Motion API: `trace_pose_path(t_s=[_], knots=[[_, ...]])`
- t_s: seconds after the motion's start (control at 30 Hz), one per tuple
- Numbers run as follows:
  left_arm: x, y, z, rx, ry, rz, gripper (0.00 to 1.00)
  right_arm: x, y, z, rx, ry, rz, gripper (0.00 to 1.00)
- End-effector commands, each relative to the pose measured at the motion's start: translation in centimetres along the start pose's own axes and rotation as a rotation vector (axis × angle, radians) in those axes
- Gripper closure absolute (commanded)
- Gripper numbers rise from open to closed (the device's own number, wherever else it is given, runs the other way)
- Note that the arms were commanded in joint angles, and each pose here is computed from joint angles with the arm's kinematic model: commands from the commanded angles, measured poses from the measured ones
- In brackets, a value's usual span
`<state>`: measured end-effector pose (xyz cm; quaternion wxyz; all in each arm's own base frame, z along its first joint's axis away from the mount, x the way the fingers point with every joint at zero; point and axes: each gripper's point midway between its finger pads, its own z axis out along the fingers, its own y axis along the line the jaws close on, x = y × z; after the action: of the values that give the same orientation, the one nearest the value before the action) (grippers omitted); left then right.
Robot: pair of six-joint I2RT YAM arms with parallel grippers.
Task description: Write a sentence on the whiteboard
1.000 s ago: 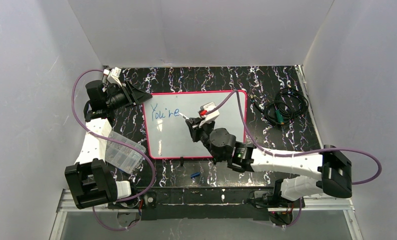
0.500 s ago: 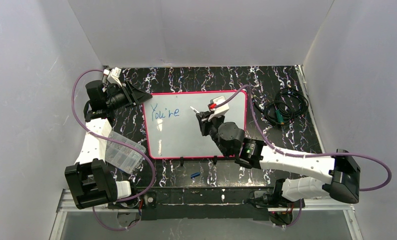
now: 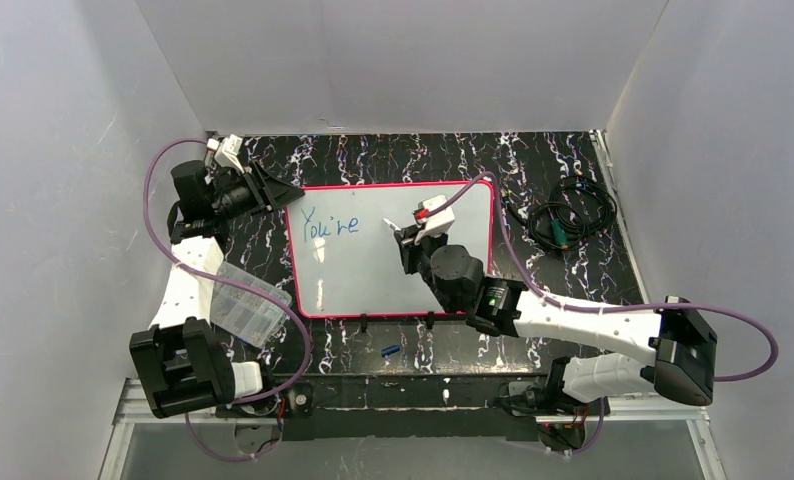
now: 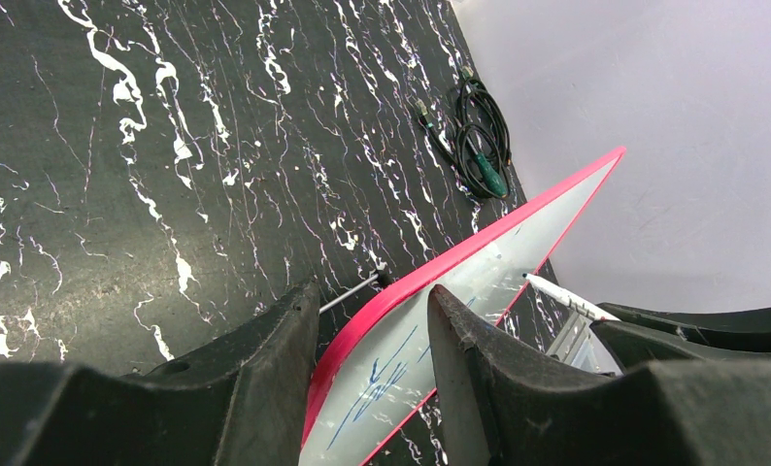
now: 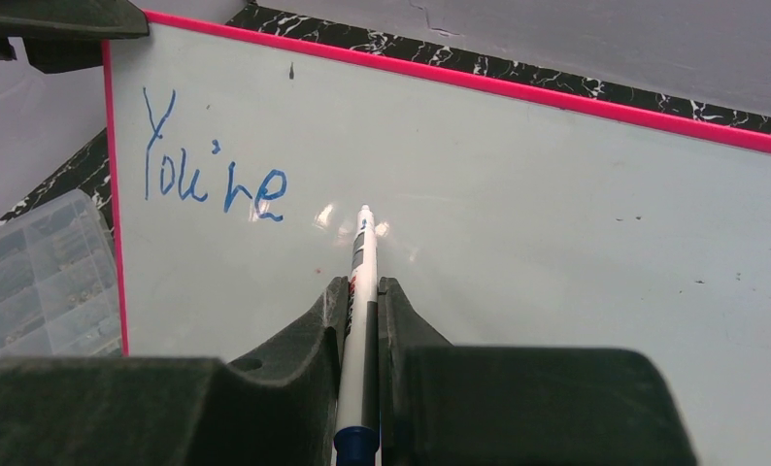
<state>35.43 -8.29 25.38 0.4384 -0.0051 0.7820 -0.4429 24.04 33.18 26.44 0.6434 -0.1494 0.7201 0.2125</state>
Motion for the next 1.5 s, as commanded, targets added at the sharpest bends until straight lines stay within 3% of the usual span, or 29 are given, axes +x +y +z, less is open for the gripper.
trace_pose_path(t_s=[0.0,0.6,1.1,1.47], knots=[[0.4,-1.4,-0.4,0.039,0.014,0.020,0.57,0.0,-0.7,0.2,0.036,-0.017,0.021,0.99],[0.3,-1.4,-0.4,0.043,0.015,0.020,0.57,0.7,-0.1,1.5,0.017,-0.003,-0.002,0.99],[0.3,-1.5,-0.4,0.044,0.012,0.021,0.57,3.4,-0.7,0.1,0.004,0.076,0.028,0.99],[0.4,-1.4,-0.3,0.042,0.016,0.015,0.57,0.1,-0.6,-0.2,-0.013,-0.011,0.048,0.99]])
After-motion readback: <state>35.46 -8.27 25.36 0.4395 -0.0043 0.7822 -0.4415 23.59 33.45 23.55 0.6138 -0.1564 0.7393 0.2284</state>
